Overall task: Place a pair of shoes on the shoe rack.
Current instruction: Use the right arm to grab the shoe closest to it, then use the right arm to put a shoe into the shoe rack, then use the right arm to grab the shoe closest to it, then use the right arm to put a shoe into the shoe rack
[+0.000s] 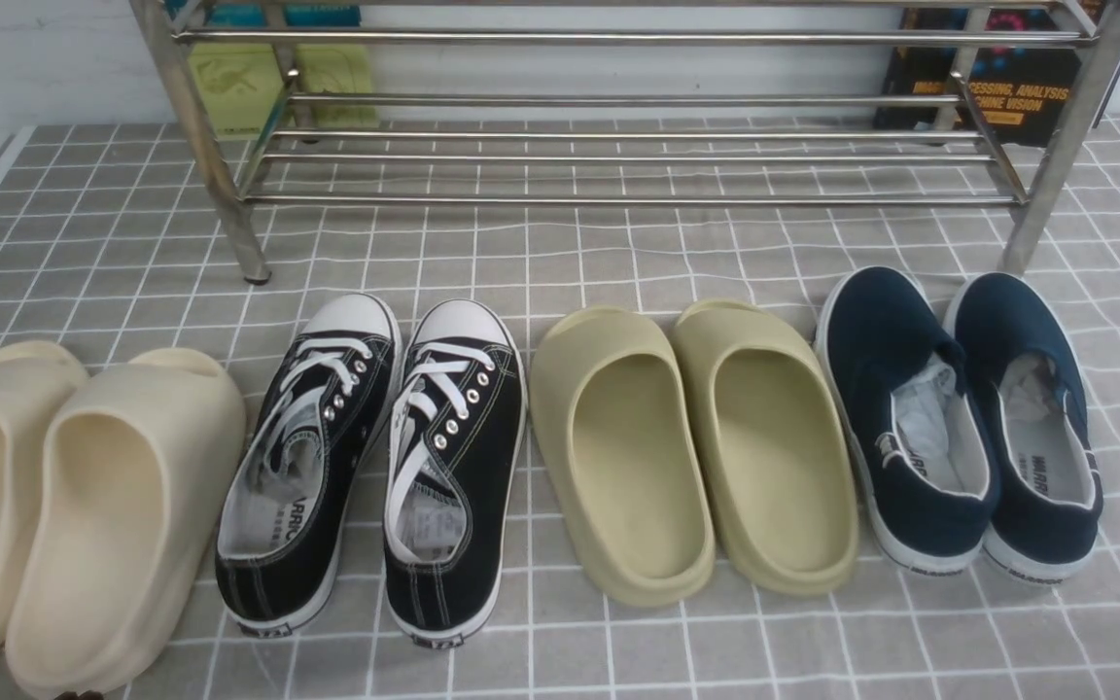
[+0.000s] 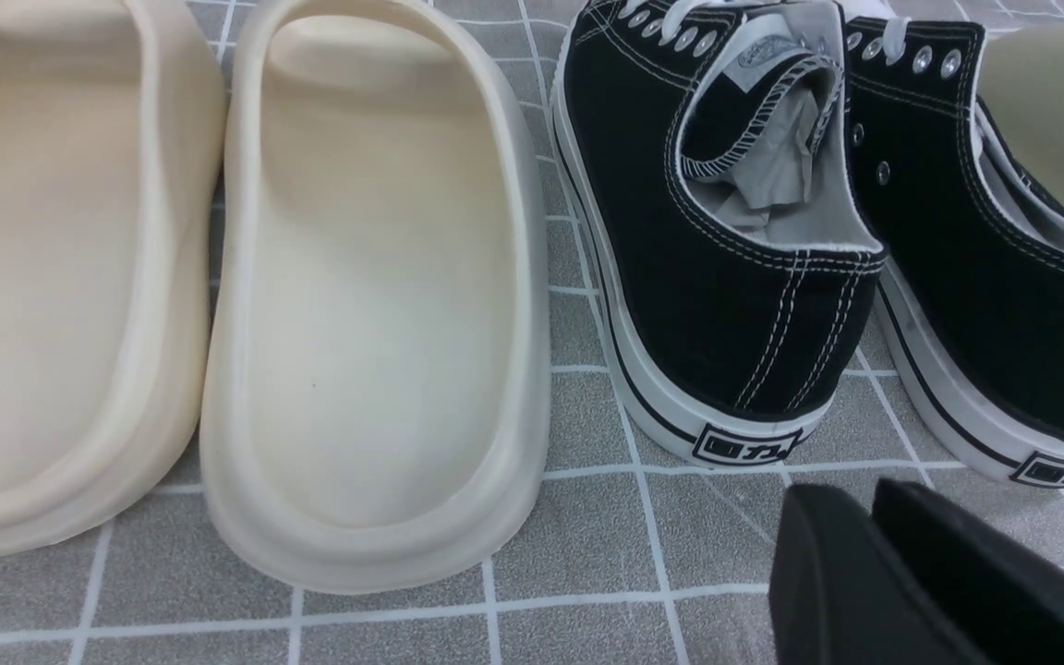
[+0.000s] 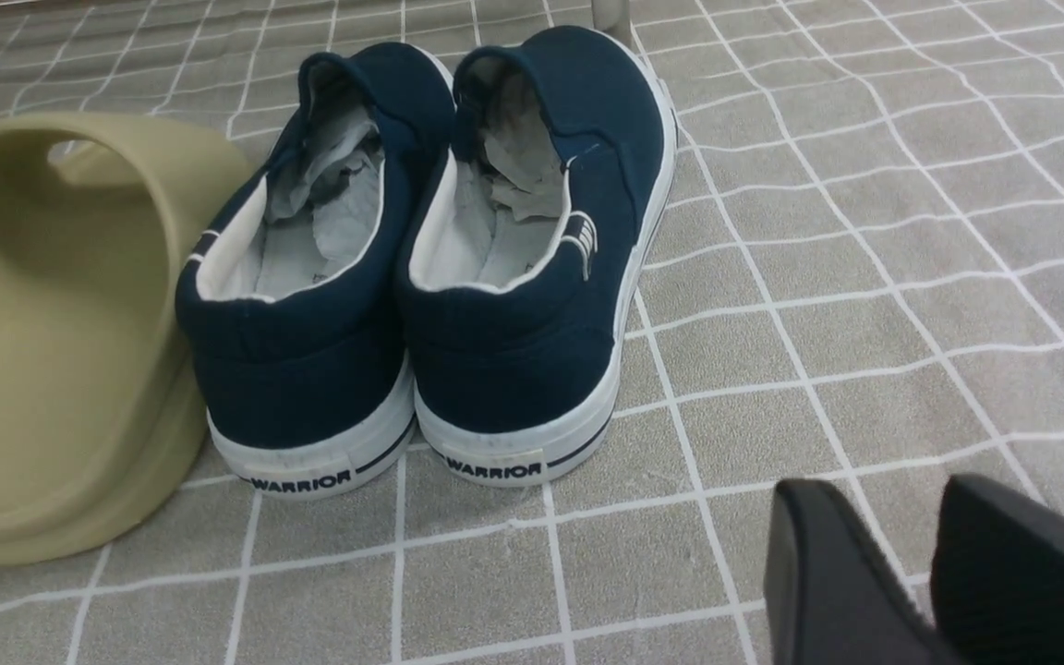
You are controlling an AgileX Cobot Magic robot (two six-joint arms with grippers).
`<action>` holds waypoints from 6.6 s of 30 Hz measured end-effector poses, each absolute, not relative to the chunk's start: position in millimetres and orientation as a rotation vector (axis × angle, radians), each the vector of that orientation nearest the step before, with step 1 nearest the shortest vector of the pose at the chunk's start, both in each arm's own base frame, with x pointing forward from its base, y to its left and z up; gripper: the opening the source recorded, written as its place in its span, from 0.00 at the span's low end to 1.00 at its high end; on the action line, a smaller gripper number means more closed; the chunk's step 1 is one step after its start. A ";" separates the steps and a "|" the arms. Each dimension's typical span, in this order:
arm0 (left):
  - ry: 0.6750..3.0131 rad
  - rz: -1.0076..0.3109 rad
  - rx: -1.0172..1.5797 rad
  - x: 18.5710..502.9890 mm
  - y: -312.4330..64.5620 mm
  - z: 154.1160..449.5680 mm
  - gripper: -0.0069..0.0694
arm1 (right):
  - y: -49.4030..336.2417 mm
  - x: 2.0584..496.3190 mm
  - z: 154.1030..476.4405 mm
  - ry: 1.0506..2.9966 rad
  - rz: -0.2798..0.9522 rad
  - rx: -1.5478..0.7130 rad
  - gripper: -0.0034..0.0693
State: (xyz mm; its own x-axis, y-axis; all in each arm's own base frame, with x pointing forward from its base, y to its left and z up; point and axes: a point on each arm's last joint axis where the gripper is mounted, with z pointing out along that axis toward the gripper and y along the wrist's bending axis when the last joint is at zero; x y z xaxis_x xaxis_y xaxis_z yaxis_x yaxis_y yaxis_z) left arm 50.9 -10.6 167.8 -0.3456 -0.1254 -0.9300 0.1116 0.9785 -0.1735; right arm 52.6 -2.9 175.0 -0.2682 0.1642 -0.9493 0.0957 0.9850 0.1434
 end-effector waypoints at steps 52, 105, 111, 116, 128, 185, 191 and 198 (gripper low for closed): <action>1.908 -0.243 -0.010 50.9 -10.6 167.8 0.24 | 8.9 189.1 300.3 2.137 0.083 0.112 0.06; 1.908 -0.243 -0.010 50.9 -10.6 167.8 0.25 | 127.3 449.9 275.5 2.415 0.008 -0.287 0.14; 1.908 -0.243 -0.010 50.9 -10.6 167.8 0.26 | 123.5 489.1 280.1 2.327 -0.015 -0.284 0.14; 1.908 -0.243 -0.010 50.9 -10.6 167.8 0.27 | 129.1 504.5 272.5 2.323 -0.037 -0.366 0.14; 1.908 -0.242 -0.009 50.9 -10.6 167.8 0.28 | 134.7 500.5 279.4 2.345 0.050 -0.352 0.51; 1.908 -0.242 -0.009 50.9 -10.6 167.8 0.32 | 64.5 404.2 286.3 2.696 -0.008 -0.157 0.08; 1.908 -0.242 -0.009 50.9 -10.6 167.8 0.32 | 68.3 459.7 292.3 2.587 -0.089 -0.176 0.08; 1.908 -0.242 -0.009 50.9 -10.6 167.8 0.32 | 70.4 498.7 266.8 2.553 -0.165 -0.203 0.08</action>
